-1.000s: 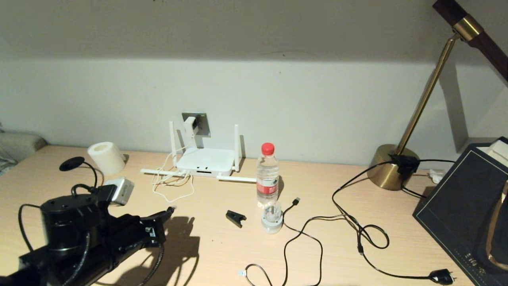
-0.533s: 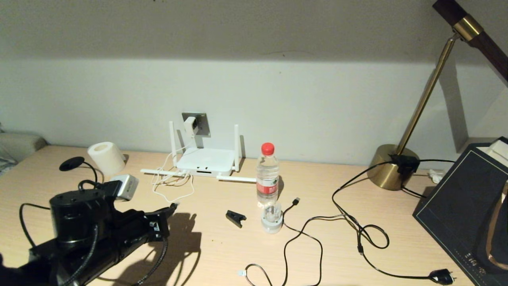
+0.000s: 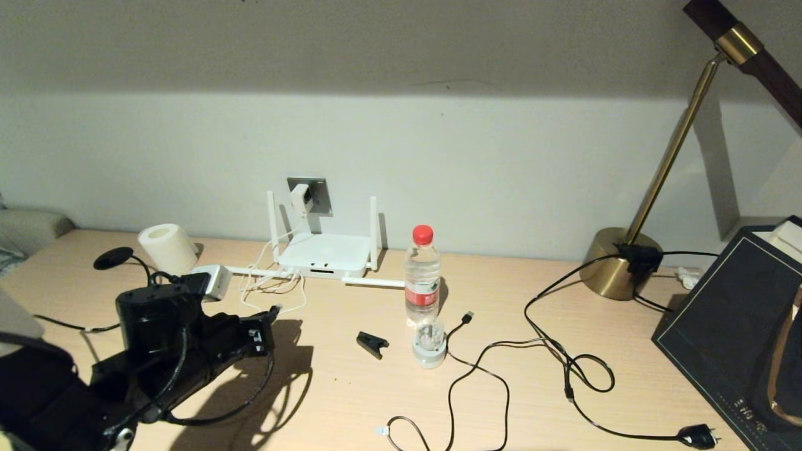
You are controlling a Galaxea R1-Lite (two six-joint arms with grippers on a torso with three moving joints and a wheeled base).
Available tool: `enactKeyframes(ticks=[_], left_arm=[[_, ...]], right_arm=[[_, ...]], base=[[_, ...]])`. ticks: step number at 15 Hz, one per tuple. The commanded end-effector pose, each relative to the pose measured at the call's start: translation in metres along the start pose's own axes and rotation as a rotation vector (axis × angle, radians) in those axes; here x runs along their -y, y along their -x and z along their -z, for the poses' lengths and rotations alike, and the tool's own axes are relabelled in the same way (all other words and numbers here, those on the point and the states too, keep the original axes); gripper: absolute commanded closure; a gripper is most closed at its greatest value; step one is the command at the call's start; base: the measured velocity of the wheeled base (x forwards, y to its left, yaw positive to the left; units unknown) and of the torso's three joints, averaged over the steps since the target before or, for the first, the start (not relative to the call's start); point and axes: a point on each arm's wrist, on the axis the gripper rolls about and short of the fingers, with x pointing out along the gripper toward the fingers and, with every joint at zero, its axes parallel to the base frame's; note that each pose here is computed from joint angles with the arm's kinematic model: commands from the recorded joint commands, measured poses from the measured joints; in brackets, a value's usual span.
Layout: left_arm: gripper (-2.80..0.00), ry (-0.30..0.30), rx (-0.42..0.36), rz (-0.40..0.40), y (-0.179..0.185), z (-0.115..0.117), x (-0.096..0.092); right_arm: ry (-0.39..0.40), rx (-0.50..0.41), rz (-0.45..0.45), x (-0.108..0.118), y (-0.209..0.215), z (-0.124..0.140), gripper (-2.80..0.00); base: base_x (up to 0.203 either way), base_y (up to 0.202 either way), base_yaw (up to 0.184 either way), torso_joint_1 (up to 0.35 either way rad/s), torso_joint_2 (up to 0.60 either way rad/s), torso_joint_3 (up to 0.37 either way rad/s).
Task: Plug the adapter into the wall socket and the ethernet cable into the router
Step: Align cable and router interface
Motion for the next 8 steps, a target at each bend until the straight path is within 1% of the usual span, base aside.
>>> enactKeyframes(ticks=[1, 4, 6, 7, 8], left_arm=[[0.00, -0.003, -0.022, -0.013, -0.032, 0.023, -0.007], [0.00, -0.009, 0.040, 0.002, -0.064, 0.045, -0.010], [0.00, -0.011, 0.095, 0.030, -0.074, 0.039, -0.009], [0.00, -0.011, 0.111, 0.033, -0.077, 0.036, -0.009], [0.00, -0.011, 0.110, 0.033, -0.079, 0.034, -0.008]], right_arm=[[0.000, -0.033, -0.002, 0.000, -0.002, 0.009, 0.00], [0.000, -0.035, -0.002, 0.000, -0.002, 0.009, 0.00], [0.000, -0.033, -0.002, 0.000, -0.002, 0.009, 0.00], [0.000, -0.034, -0.002, 0.000, -0.002, 0.009, 0.00], [0.000, -0.034, -0.002, 0.000, -0.002, 0.009, 0.00]], base=[[0.000, 0.000, 0.000, 0.000, 0.00, 0.000], [0.000, 0.000, 0.000, 0.000, 0.00, 0.000], [0.000, 0.000, 0.000, 0.000, 0.00, 0.000], [0.000, 0.000, 0.000, 0.000, 0.00, 0.000], [0.000, 0.000, 0.000, 0.000, 0.00, 0.000]])
